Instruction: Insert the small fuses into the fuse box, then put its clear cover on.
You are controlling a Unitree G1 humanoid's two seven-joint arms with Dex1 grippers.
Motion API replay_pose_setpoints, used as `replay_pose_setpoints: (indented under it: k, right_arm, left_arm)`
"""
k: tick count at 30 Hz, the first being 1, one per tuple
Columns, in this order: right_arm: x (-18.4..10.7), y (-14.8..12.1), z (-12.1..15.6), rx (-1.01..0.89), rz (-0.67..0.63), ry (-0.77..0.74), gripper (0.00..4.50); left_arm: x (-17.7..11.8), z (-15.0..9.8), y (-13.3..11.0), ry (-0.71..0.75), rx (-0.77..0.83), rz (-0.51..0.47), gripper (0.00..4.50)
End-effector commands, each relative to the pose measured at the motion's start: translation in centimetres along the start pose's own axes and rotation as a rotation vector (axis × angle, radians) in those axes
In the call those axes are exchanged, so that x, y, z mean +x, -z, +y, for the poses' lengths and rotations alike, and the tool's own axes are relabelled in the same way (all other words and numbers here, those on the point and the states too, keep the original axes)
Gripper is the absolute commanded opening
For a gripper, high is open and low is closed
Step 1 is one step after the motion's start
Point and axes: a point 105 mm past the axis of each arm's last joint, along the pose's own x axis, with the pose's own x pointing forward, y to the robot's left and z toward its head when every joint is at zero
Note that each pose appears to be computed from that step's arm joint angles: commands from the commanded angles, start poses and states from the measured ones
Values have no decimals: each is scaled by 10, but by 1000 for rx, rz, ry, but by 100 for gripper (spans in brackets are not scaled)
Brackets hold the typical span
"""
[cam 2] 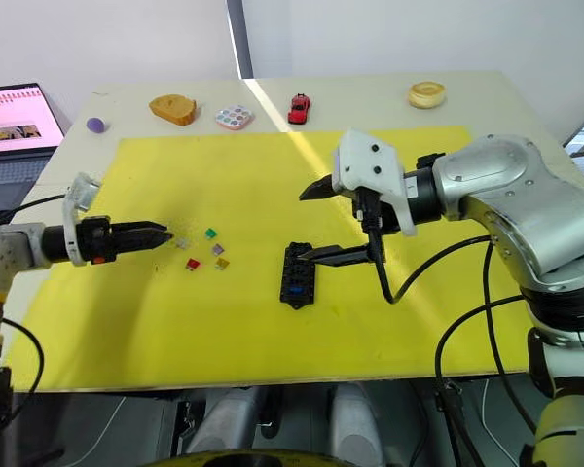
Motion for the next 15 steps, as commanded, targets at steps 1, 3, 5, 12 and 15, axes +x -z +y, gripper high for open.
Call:
replay_pose_setpoints:
  k: [1,3,5,12,15]
  right_arm:
    - [3,-11,-1,-42,-16,14,444]
    - [7,-10,-3,-42,-13,21,444]
    - [12,-12,1,-46,-21,1,444]
    - [12,-5,9,-36,10,-24,448]
    - [12,-6,8,-33,9,-18,450]
  left_arm:
    - [5,9,7,-25,-98,0,450]
    - [7,11,9,-27,-131,-2,450]
    - [12,13,16,-23,-181,-2,450]
    - [16,17,30,-22,-251,-10,424]
    - [19,13,44,5,-251,46,319]
